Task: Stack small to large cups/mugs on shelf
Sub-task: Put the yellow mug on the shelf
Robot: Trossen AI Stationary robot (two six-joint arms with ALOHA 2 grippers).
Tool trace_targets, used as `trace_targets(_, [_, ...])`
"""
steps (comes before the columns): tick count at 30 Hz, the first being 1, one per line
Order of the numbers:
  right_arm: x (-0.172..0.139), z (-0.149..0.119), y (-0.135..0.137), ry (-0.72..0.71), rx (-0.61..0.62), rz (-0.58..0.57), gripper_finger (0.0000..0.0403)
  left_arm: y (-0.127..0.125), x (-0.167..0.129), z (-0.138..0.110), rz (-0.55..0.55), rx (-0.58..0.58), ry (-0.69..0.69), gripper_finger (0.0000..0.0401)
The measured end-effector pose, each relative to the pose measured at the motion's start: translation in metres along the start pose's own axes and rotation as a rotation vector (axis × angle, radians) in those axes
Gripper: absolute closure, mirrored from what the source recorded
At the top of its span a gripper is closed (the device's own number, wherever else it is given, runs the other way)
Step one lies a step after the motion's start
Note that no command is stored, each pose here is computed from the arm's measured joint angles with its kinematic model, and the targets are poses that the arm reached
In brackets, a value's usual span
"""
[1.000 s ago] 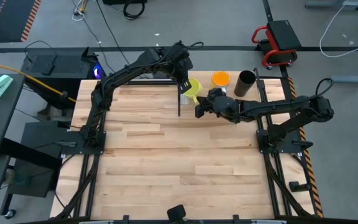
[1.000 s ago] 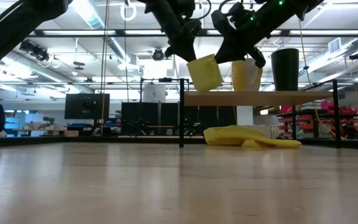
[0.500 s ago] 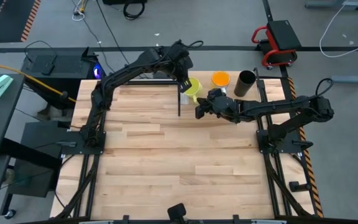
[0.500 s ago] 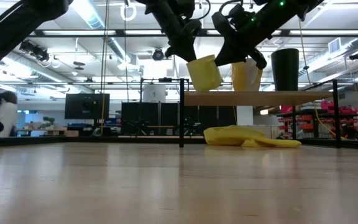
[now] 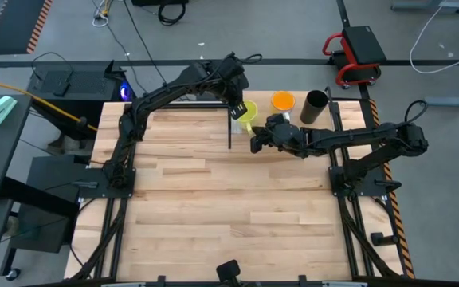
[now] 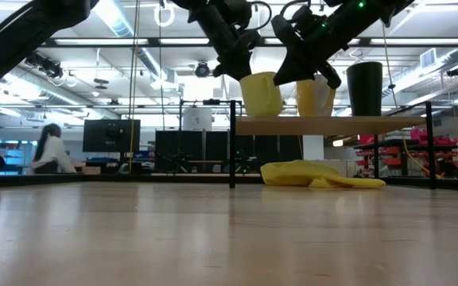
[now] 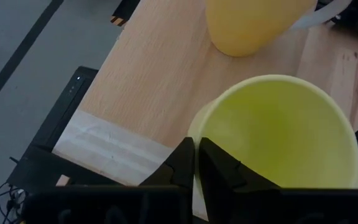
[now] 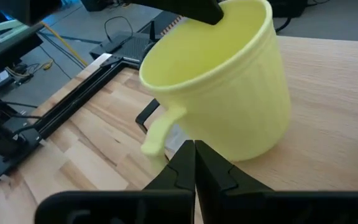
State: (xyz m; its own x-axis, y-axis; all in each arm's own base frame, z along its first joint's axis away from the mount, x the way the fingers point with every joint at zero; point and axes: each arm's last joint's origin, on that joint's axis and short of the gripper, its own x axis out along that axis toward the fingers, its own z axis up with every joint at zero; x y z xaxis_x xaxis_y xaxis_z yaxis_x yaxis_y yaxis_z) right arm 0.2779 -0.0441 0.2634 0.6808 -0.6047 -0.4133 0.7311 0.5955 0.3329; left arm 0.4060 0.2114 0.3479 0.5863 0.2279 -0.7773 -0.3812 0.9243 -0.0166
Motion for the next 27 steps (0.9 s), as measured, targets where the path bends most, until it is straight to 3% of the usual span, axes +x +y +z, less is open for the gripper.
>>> trace_targets(13, [0.0000, -0.0004, -0.0005, 0.002, -0.004, -0.007, 0.0395, 0.0003, 0.0004, 0.0011, 0.002, -0.005, -0.011, 0.0336])
trace_targets(27, [0.0000, -0.0007, -0.0008, 0.002, -0.007, -0.012, 0.0395, 0.0063, -0.0040, 0.0028, 0.033, -0.015, -0.023, 0.0326])
